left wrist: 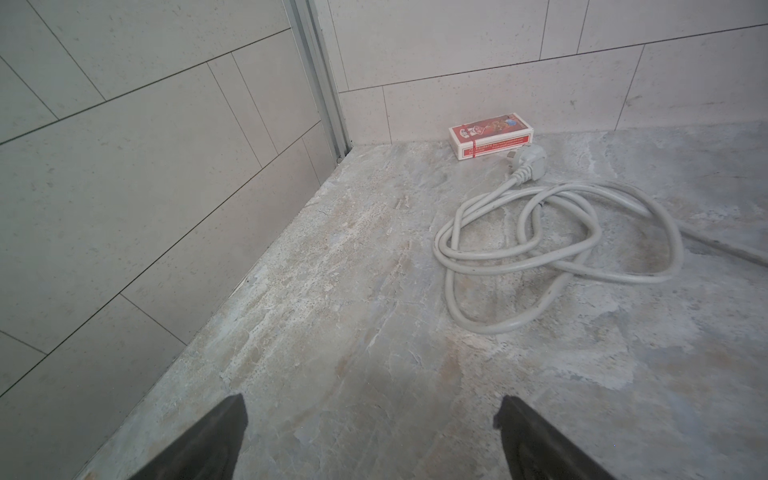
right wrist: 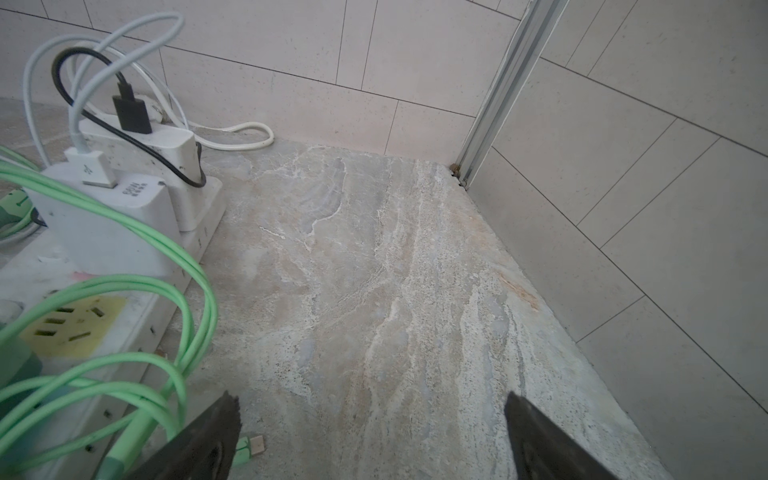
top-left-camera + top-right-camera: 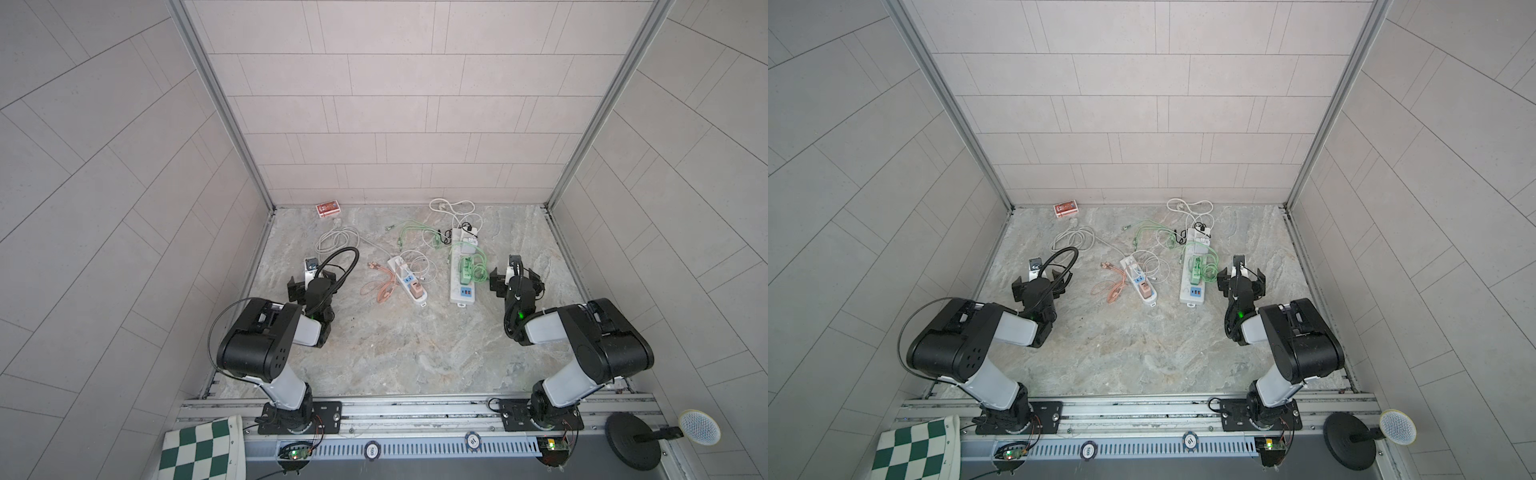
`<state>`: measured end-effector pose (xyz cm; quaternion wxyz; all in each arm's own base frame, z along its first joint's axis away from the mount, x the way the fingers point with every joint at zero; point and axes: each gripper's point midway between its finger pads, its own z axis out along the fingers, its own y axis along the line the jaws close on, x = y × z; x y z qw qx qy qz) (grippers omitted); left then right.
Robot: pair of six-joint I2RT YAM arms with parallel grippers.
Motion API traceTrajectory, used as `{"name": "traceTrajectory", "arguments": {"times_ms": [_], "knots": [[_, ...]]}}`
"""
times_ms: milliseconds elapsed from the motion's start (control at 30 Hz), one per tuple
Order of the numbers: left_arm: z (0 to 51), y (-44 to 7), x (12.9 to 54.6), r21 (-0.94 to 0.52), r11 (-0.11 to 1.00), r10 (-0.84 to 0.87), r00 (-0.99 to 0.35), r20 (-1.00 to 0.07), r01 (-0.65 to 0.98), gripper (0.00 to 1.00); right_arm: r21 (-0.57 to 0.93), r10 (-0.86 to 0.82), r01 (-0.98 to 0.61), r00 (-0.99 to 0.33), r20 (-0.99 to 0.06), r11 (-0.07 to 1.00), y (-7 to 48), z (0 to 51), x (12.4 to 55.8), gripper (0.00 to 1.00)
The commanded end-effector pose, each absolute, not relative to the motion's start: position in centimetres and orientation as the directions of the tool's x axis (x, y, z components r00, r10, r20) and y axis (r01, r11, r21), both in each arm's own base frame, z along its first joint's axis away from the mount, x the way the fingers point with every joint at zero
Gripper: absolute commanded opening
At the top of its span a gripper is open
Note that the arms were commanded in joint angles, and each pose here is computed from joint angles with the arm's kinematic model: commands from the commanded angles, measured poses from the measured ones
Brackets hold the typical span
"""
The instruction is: Insert the plug
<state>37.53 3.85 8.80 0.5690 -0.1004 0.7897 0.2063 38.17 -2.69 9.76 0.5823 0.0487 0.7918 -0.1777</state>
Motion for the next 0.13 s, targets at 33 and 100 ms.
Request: {"name": "traceTrajectory", "arguments": {"times_ms": [33,100], "knots": [[9.69,4.24,38.25,0.168,0.901,0.041,-0.307,-0.951,-0.401,1.0,-0.22,-0.125,0.286,-0.316,-0.94,0.933,-2.74,9.85,38.09,0.99],[9.71,4.23,38.17,0.166,0.901,0.039,-0.308,-0.951,-0.4,1.0,-0.22,-0.125,0.286,-0.316,-0.941,0.933,-2.75,9.87,38.09,0.99]]}}
